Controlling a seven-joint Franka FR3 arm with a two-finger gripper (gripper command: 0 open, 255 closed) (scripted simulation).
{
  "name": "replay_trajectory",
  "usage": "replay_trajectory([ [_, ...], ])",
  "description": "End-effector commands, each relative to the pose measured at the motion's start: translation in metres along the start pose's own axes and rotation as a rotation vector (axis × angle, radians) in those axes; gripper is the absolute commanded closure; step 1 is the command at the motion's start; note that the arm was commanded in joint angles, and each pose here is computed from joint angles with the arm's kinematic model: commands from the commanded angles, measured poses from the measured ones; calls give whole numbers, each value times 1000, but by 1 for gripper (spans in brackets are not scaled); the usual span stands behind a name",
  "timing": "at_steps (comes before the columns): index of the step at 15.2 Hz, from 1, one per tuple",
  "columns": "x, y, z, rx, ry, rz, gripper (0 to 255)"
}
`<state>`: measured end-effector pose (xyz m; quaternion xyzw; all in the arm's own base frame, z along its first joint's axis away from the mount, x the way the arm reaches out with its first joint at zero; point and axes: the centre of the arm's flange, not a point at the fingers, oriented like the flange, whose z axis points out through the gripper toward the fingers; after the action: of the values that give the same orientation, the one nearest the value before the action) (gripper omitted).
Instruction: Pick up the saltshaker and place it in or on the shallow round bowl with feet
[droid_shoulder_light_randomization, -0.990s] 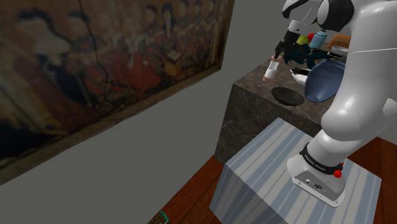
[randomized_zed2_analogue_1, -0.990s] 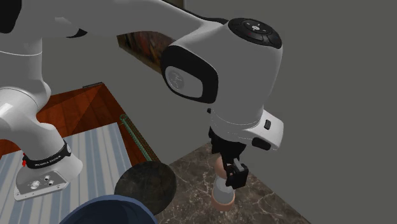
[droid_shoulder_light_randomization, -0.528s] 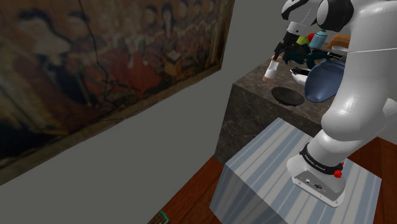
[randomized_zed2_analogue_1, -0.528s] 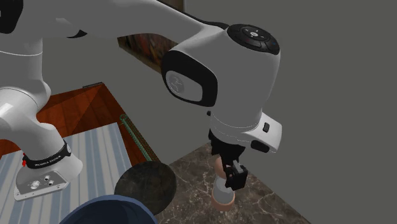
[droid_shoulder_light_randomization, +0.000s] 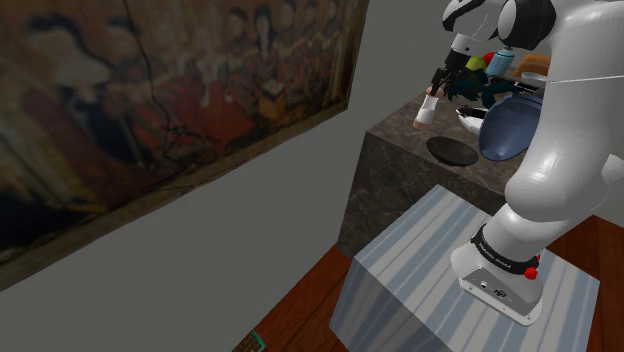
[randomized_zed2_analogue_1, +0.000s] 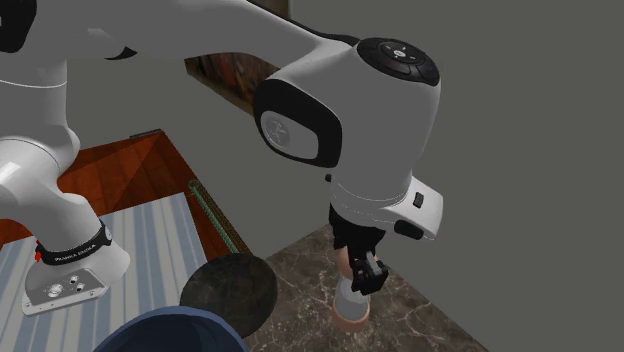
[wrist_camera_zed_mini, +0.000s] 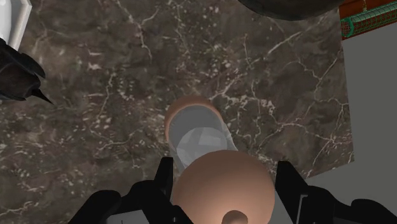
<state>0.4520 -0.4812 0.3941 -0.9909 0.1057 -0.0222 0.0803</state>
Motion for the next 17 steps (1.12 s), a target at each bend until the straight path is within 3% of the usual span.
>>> replay_trajectory([
  [1, 0, 0, 0, 0, 0, 0, 255],
  [17, 2, -12, -73, 0, 0, 0, 255],
])
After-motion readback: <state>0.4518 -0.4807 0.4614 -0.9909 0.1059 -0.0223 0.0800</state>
